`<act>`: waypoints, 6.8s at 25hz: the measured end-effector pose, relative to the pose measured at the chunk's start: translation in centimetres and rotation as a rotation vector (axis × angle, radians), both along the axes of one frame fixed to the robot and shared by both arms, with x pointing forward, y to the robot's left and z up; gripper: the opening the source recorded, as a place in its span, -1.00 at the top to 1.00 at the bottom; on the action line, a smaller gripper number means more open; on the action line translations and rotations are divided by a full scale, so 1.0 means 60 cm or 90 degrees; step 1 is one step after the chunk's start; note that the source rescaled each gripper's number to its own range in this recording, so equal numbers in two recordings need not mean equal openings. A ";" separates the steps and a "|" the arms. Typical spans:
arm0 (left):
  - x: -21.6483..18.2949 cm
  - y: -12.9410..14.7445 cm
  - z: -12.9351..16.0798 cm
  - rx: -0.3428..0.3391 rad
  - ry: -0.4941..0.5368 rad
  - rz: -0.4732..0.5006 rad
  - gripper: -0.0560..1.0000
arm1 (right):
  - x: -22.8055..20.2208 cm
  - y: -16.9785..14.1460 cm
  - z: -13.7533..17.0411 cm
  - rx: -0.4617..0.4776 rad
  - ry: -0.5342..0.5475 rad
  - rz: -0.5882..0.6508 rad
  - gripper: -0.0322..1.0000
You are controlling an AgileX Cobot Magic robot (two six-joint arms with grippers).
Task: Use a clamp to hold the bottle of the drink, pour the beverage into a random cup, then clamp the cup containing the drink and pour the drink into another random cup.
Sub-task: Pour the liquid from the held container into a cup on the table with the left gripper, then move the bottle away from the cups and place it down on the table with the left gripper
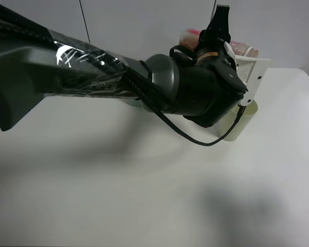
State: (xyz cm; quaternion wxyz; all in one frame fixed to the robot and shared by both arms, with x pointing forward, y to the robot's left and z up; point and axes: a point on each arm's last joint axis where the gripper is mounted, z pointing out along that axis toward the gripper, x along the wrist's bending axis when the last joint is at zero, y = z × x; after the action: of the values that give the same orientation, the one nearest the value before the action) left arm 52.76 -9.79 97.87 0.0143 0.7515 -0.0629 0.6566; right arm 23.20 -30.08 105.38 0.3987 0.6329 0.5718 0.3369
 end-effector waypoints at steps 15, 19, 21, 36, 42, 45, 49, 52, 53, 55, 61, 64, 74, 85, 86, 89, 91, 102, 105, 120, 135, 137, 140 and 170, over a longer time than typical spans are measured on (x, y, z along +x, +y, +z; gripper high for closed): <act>0.000 -0.002 0.003 0.008 -0.015 -0.009 0.78 | 0.000 0.000 0.000 0.000 0.000 0.000 -0.98; 0.000 -0.002 0.004 0.010 -0.019 -0.012 0.78 | 0.000 0.000 0.000 0.000 0.000 0.000 -0.98; 0.000 -0.003 0.005 0.011 -0.021 -0.013 0.78 | 0.000 0.000 0.000 0.000 0.000 0.000 -0.98; 0.000 -0.005 0.009 0.048 -0.042 -0.028 0.78 | 0.000 0.000 0.000 0.000 0.000 0.000 -0.98; 0.000 -0.005 0.009 0.049 -0.043 -0.028 0.78 | 0.000 0.000 0.000 0.000 0.000 0.000 -0.98; 0.000 -0.005 0.009 0.049 -0.044 -0.029 0.78 | 0.000 0.000 0.000 0.000 0.000 0.000 -0.98; 0.000 -0.006 0.009 0.050 -0.046 -0.030 0.78 | 0.000 0.000 0.000 0.000 0.000 0.000 -0.98; 0.000 -0.006 0.009 0.051 -0.046 -0.030 0.78 | 0.000 0.000 0.000 0.000 0.000 0.000 -0.98; 0.000 -0.006 0.009 0.051 -0.046 -0.030 0.78 | 0.000 0.000 0.000 0.000 0.000 0.000 -0.98; 0.000 -0.006 0.010 0.051 -0.047 -0.030 0.78 | 0.000 0.000 0.000 0.000 0.000 0.000 -0.98; 0.000 -0.007 0.011 0.059 -0.054 -0.035 0.78 | 0.000 0.000 0.000 0.000 0.000 0.000 -0.98; 0.000 -0.007 0.012 0.064 -0.058 -0.037 0.78 | 0.000 0.000 0.000 0.000 0.000 0.000 -0.98; 0.000 -0.009 0.016 0.077 -0.077 -0.045 0.78 | 0.000 0.000 0.000 0.000 0.000 0.000 -0.98; 0.000 -0.010 0.019 0.084 -0.092 -0.048 0.78 | 0.000 0.000 0.000 0.000 0.000 0.000 -0.98; 0.000 -0.010 0.019 0.084 -0.092 -0.048 0.78 | 0.000 0.000 0.000 0.000 0.000 0.000 -0.98; 0.000 -0.010 0.020 0.100 -0.097 -0.049 0.78 | 0.000 0.000 0.000 0.000 0.000 0.000 -0.98; 0.000 -0.010 0.021 0.107 -0.102 -0.051 0.78 | 0.000 0.000 0.000 0.000 0.000 0.000 -0.98; 0.000 -0.012 0.024 0.139 -0.119 -0.060 0.78 | 0.000 0.000 0.000 0.000 0.000 0.000 -0.94; 0.000 -0.014 0.026 0.145 -0.131 -0.067 0.78 | 0.000 0.000 0.000 0.000 0.000 0.000 -0.93; -0.002 -0.022 0.037 0.172 -0.185 -0.095 0.78 | 0.000 0.000 0.000 0.000 0.000 0.000 -0.91; -0.018 -0.034 0.041 0.178 -0.206 -0.119 0.78 | 0.000 0.000 0.000 0.000 0.000 0.000 -0.91; -0.018 -0.034 0.041 0.178 -0.206 -0.119 0.78 | 0.000 0.000 0.000 0.000 0.000 0.000 -0.91; -0.018 -0.034 0.041 0.170 -0.205 -0.119 0.78 | 0.000 0.000 0.000 0.000 0.000 0.000 -0.91; -0.002 0.143 0.103 -0.585 0.140 -0.093 0.78 | 0.000 0.000 0.000 0.000 0.000 0.000 -0.91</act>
State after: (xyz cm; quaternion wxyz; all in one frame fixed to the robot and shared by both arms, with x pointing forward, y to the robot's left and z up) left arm 52.64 -1.22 104.05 0.3978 0.7260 0.1833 0.5301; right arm 23.20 -30.08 105.38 0.3987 0.6329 0.5718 0.3369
